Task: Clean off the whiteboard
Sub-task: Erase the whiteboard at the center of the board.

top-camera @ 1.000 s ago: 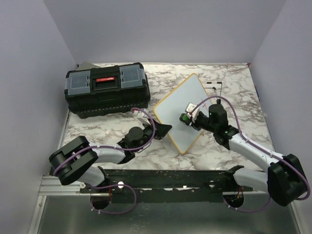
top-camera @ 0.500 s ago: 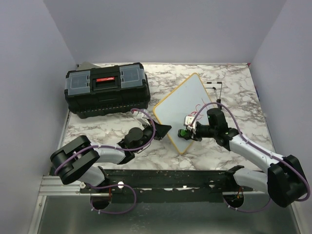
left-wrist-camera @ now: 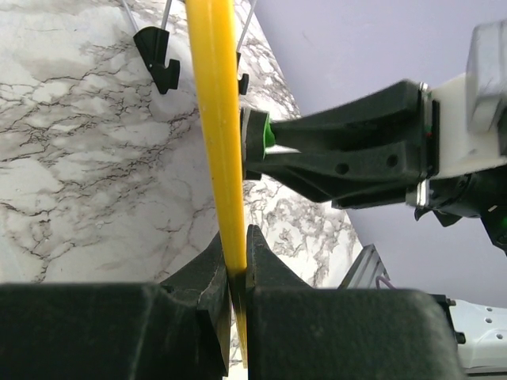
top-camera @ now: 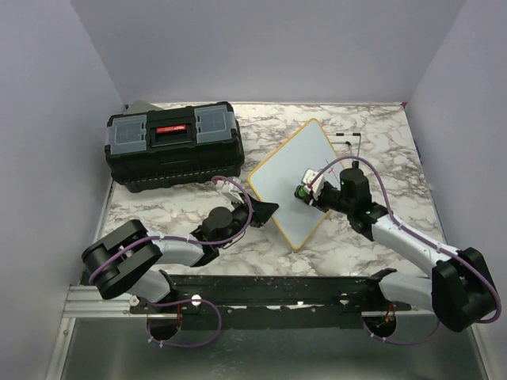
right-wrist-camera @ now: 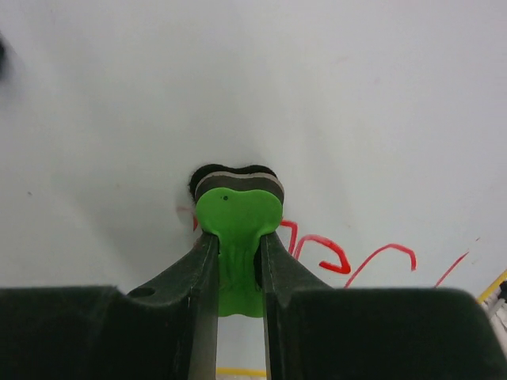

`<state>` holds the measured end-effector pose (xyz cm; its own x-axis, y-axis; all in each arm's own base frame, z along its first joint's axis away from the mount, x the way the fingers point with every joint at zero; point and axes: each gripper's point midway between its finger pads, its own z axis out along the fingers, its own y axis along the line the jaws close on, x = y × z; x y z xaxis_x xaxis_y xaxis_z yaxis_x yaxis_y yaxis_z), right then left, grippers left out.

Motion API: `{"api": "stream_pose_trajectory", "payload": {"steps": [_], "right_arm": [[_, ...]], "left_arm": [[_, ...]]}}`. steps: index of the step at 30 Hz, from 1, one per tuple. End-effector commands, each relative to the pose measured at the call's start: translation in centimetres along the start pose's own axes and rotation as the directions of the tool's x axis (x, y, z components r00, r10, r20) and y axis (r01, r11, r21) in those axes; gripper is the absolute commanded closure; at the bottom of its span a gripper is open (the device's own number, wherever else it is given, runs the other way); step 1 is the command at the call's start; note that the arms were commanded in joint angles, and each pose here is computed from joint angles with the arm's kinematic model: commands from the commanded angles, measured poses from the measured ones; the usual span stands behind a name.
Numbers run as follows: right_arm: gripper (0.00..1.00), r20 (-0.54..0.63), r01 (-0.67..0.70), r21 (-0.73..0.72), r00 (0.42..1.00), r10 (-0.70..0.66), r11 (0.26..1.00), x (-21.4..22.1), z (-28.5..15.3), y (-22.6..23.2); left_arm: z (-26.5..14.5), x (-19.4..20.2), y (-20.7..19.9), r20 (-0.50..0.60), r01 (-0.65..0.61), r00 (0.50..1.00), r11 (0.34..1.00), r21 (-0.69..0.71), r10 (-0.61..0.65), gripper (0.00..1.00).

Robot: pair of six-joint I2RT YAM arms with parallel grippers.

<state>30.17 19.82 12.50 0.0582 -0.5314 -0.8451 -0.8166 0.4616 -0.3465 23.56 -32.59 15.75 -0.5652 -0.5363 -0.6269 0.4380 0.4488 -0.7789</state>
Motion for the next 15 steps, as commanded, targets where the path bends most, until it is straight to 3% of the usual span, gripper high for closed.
{"api": "stream_pose_trajectory", "payload": {"steps": [1, 4, 7, 11, 15], "right_arm": [[0.99, -0.115, 0.053, -0.282, 0.989, -0.088, 0.958, 5.3, -2.1, 6.7], [0.99, 0.014, 0.075, -0.443, 0.997, -0.077, 0.893, 3.4, -3.4, 10.4], [0.99, 0.057, 0.007, -0.467, 0.998, 0.022, 0.884, 1.2, -2.9, 10.5], [0.99, 0.094, -0.084, -0.204, 0.990, 0.105, 0.975, -1.8, -0.4, 4.3], [0.99, 0.091, -0.159, 0.006, 0.983, 0.158, 0.987, -2.0, 0.4, -0.6]], "left_arm": [[-0.3, -2.8, -6.1, 0.078, 0.024, 0.996, 0.975, 0.222, -0.043, 1.00], [-0.1, -2.8, -6.2, 0.076, 0.024, 0.996, 0.974, 0.224, -0.042, 1.00], [0.1, -2.8, -6.3, 0.074, 0.025, 0.996, 0.974, 0.225, -0.043, 1.00], [0.1, -2.7, -6.4, 0.068, 0.027, 0.997, 0.974, 0.223, -0.043, 1.00], [-0.1, -2.8, -6.3, 0.069, 0.019, 0.997, 0.976, 0.219, -0.035, 1.00]]}}
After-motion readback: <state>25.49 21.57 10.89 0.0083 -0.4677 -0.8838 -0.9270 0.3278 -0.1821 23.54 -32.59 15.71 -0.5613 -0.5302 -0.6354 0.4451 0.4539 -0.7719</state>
